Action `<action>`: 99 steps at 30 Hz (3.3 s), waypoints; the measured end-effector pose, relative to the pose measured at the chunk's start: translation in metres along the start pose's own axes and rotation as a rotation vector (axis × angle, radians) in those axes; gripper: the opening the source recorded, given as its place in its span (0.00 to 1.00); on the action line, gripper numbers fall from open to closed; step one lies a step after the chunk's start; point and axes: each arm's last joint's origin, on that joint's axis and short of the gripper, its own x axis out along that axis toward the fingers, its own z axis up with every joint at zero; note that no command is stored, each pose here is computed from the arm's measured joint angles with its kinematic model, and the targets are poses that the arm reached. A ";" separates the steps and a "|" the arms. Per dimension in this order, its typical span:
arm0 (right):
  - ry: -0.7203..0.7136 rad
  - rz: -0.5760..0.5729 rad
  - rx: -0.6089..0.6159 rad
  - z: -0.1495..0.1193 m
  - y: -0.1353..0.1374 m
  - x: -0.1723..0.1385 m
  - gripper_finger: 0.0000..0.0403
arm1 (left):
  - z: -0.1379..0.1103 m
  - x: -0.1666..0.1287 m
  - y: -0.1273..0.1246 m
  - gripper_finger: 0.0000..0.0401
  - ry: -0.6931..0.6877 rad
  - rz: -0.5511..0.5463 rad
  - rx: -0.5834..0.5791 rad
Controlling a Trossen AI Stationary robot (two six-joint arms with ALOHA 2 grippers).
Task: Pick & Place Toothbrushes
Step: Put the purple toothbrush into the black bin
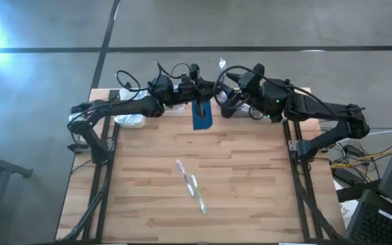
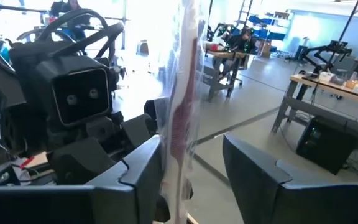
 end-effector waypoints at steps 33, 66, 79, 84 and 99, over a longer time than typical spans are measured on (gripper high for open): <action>-0.007 0.027 -0.046 0.001 -0.001 -0.002 0.04 | -0.002 -0.001 0.003 0.15 0.018 0.009 -0.013; 0.893 0.094 0.005 -0.095 -0.143 0.080 0.03 | 0.083 -0.066 0.028 0.58 0.326 0.250 0.166; 1.286 0.234 -0.046 -0.171 -0.151 0.125 0.03 | 0.111 -0.081 0.022 0.58 0.268 0.285 0.143; 1.325 0.225 -0.060 -0.183 -0.152 0.133 0.03 | 0.107 -0.082 0.022 0.58 0.299 0.287 0.105; 1.345 0.191 -0.039 -0.205 -0.164 0.149 0.03 | 0.104 -0.083 0.022 0.58 0.327 0.287 0.080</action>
